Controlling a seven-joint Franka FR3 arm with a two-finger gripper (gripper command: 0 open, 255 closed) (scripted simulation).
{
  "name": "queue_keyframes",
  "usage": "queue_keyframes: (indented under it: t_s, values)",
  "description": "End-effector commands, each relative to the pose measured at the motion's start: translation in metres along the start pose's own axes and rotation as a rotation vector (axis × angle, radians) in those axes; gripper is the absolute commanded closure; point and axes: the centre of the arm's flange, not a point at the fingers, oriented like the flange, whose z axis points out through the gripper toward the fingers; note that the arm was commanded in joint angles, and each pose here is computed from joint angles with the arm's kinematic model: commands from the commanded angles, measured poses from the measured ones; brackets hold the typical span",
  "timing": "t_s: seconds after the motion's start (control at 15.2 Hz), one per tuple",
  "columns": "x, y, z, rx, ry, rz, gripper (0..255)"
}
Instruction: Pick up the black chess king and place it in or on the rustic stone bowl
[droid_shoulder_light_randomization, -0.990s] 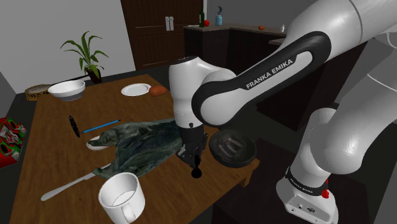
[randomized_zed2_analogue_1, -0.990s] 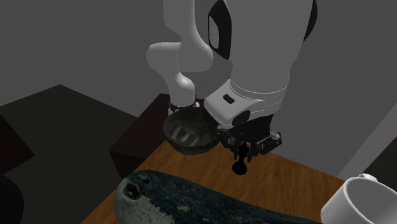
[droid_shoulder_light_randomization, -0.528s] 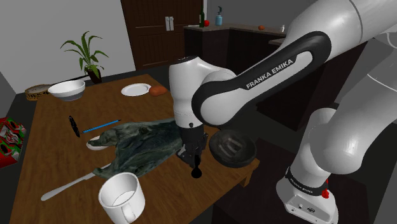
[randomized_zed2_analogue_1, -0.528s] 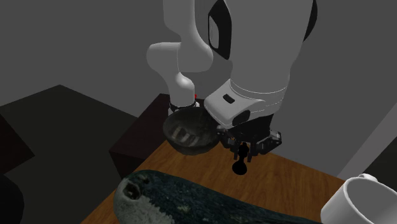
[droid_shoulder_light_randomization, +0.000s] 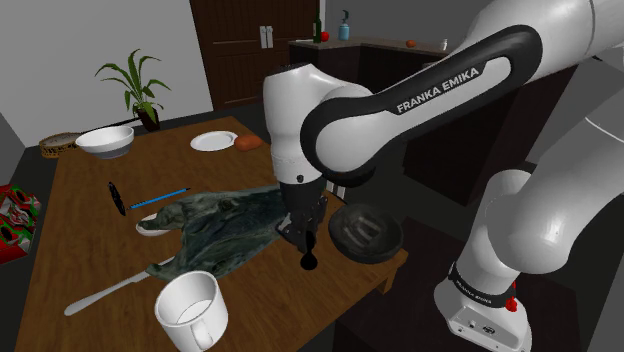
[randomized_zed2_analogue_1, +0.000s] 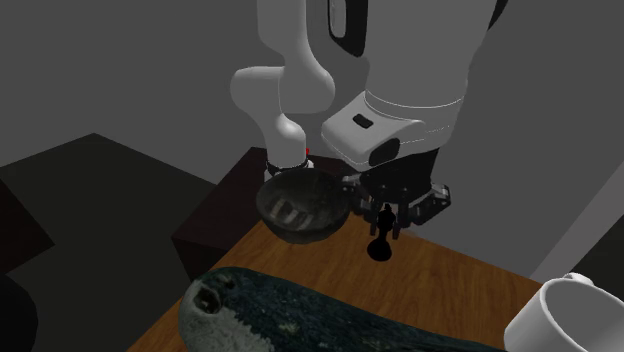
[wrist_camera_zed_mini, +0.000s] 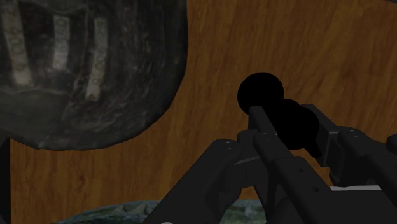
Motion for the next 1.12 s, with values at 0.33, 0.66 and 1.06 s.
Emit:
queue_keyframes:
  t_s: [0.33, 0.66, 1.06]
  values:
    - [-0.005, -0.002, -0.037, 0.0, 0.0, 0.0, 255]
    - [-0.008, -0.002, -0.063, 0.0, 0.0, 0.0, 255]
    - [-0.012, -0.003, -0.094, 0.0, 0.0, 0.0, 255]
